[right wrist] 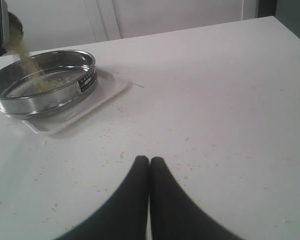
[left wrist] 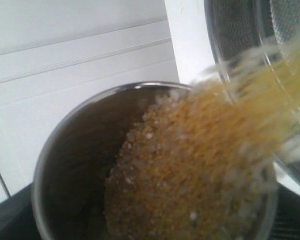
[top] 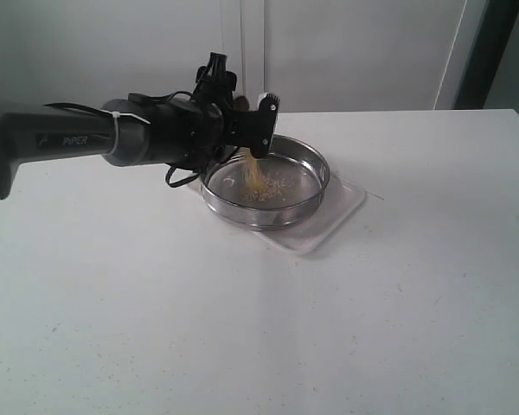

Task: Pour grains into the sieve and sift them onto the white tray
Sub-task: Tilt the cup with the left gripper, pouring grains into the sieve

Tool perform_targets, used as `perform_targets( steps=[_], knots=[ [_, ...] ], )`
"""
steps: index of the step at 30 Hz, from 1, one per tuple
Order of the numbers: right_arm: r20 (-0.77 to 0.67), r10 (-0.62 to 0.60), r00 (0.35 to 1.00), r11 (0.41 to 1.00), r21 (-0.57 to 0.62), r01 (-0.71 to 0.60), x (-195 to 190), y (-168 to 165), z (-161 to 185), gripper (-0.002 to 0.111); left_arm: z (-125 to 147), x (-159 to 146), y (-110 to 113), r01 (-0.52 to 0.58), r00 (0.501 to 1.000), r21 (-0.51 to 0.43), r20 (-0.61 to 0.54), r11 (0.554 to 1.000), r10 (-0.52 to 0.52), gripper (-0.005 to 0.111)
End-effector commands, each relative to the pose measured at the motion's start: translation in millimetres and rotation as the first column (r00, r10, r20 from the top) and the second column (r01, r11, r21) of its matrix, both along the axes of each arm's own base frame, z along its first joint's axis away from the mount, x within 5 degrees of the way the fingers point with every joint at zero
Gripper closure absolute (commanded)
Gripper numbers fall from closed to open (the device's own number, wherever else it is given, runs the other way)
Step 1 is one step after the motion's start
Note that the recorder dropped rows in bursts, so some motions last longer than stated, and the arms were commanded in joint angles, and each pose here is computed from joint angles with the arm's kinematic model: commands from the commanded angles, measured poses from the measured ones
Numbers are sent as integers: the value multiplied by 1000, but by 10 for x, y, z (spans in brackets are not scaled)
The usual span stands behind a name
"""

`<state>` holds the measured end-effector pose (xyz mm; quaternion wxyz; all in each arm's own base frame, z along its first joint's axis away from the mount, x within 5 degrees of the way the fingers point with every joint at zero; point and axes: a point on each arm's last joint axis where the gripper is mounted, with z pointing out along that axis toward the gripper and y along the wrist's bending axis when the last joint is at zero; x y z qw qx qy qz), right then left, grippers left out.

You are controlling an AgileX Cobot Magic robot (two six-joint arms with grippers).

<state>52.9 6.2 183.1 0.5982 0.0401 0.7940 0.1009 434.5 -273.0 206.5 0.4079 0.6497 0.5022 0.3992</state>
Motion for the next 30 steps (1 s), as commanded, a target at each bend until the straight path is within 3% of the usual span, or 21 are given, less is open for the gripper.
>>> perform_targets(
  steps=[1,23,30],
  knots=[
    [12,0,1000,1000,-2,0,2,-1,-8,108,100,-44,-60,-4,999,16,42,1000,3,107],
    [12,0,1000,1000,-2,0,2,-1,-8,108,105,-107,-145,46,996,163,63,985,-57,107],
    [12,0,1000,1000,-2,0,2,-1,-8,108,74,-151,-166,32,993,396,91,918,-74,107]
  ],
)
